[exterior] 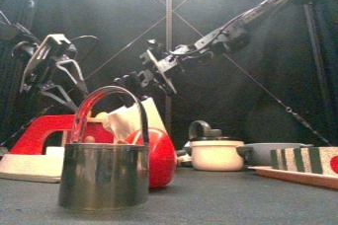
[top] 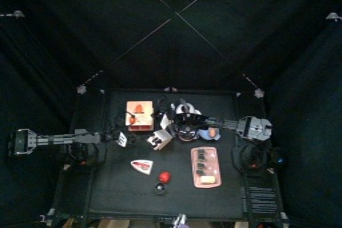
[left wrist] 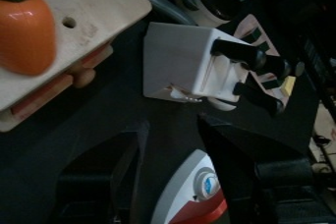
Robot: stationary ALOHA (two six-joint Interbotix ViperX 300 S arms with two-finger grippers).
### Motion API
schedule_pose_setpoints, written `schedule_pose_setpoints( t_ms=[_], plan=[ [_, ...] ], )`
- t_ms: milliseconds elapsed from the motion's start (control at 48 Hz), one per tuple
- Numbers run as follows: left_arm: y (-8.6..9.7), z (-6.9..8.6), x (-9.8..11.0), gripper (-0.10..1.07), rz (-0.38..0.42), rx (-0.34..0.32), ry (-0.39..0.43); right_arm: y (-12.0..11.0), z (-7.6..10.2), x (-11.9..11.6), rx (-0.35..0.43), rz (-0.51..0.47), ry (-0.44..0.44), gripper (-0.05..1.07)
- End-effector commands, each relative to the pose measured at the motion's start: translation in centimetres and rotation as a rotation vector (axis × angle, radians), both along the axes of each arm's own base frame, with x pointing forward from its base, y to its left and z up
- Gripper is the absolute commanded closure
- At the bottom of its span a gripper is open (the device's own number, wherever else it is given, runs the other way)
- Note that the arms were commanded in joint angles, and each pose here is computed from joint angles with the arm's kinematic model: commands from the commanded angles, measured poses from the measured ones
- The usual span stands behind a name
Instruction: Grab drawer handle
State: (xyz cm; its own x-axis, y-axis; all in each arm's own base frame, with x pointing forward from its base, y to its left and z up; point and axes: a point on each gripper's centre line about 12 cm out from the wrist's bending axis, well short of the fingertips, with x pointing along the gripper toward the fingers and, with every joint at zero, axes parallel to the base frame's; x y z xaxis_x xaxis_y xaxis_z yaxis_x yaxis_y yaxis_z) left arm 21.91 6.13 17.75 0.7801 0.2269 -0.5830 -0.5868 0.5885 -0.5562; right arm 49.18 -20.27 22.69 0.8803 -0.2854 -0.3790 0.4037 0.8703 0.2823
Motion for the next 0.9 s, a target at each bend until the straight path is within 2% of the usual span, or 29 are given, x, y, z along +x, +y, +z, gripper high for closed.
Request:
schedule_pose_setpoints(
  t_ms=[0, 104, 271, 396, 625, 875],
  plan=[
    [0.4, -0.1, 0.5, 0.15, 0.020, -0.015, -0.002, -1.9, 2.5, 0.7, -0.023, -0.027, -0.067, 0.78],
    [1.0, -0.7, 0.6, 0.15, 0.043, -0.028, 0.020, -2.7, 1.6, 1.7, -0.023, -0.031, -0.063, 0.78],
    [1.8, -0.9, 0.5, 0.15, 0.075, -0.028, 0.020, -3.1, 0.2, 2.5, -0.016, -0.033, -0.048, 0.78],
    [2.7, -1.2, 0.3, 0.15, 0.116, -0.037, 0.031, -3.7, -0.9, 2.6, -0.010, -0.040, -0.032, 0.78],
    [3.3, -2.0, 1.2, 0.15, 0.133, -0.058, 0.056, -3.8, -2.5, 2.8, 0.002, -0.040, -0.006, 0.78],
    [4.4, -2.7, 2.3, 0.14, 0.160, -0.075, 0.091, -3.4, -3.4, 2.6, 0.008, -0.034, 0.015, 0.78]
  ],
)
